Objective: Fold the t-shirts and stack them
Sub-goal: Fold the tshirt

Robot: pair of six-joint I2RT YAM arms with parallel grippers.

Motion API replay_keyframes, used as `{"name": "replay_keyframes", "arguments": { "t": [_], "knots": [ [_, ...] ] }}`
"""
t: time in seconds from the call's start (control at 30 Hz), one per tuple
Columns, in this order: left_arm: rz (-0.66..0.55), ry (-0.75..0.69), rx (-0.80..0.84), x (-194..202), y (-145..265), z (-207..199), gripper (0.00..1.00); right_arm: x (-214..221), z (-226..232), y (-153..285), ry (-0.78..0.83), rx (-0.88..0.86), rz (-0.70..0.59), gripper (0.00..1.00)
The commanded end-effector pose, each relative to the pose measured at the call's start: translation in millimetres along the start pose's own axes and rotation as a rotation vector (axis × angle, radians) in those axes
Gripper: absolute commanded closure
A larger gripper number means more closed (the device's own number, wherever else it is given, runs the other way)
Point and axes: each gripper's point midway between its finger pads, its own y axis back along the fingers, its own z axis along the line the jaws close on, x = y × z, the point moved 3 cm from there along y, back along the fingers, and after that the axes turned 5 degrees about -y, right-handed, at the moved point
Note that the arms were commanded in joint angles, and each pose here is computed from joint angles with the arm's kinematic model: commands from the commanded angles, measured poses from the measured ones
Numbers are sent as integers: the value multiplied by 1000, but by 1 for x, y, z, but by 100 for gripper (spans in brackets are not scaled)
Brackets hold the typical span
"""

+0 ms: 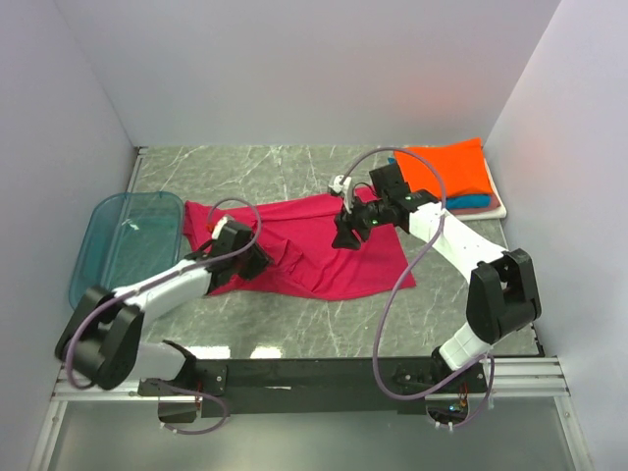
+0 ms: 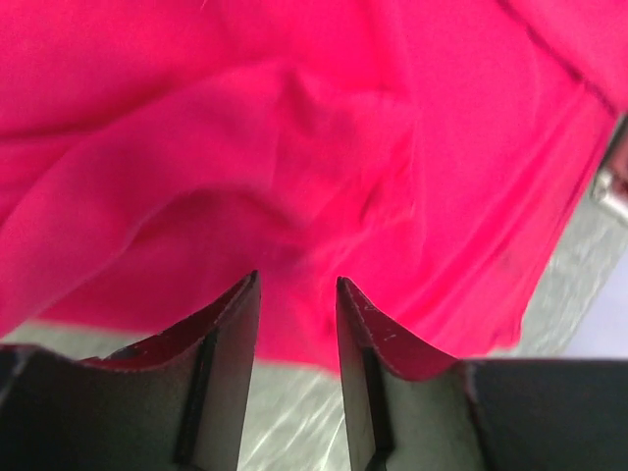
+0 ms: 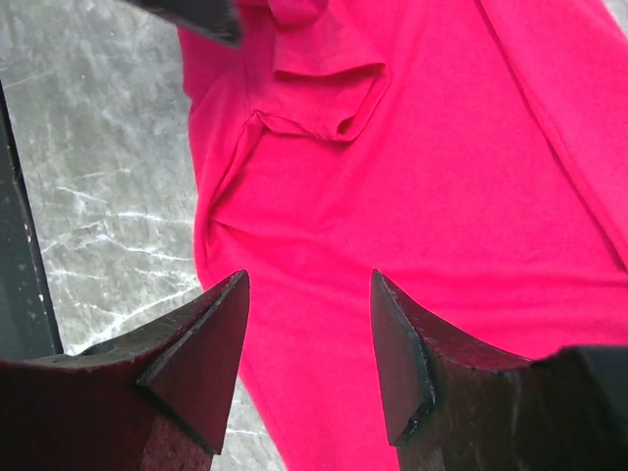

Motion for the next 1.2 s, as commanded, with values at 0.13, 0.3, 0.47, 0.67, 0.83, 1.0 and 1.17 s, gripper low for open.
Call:
{"name": "replay_keyframes", "arguments": {
  "t": [0.13, 0.3, 0.47, 0.67, 0.83, 1.0, 1.17],
  "knots": [
    [-95, 84, -7, -22, -31, -30, 57, -6, 3, 13, 6, -25, -63, 41],
    [-88, 98, -62, -18, -40, -23, 57, -5, 2, 14, -1, -26, -67, 41],
    [-69, 94, -88, -14, -44, -22, 57, -4, -1, 13, -14, -27, -69, 41],
    [-49, 97, -120, -8, -56, -17, 59, -3, 0, 14, -18, -30, -67, 41],
    [-39, 91, -124, -5, -57, -18, 69, -1, 0, 14, -26, -33, -68, 41],
    [-79, 84, -102, -13, -46, -24, 87, -1, 0, 15, -26, -33, -68, 41],
    [-119, 68, -66, -23, -25, -32, 100, 0, 0, 17, -17, -28, -61, 41]
  ]
}}
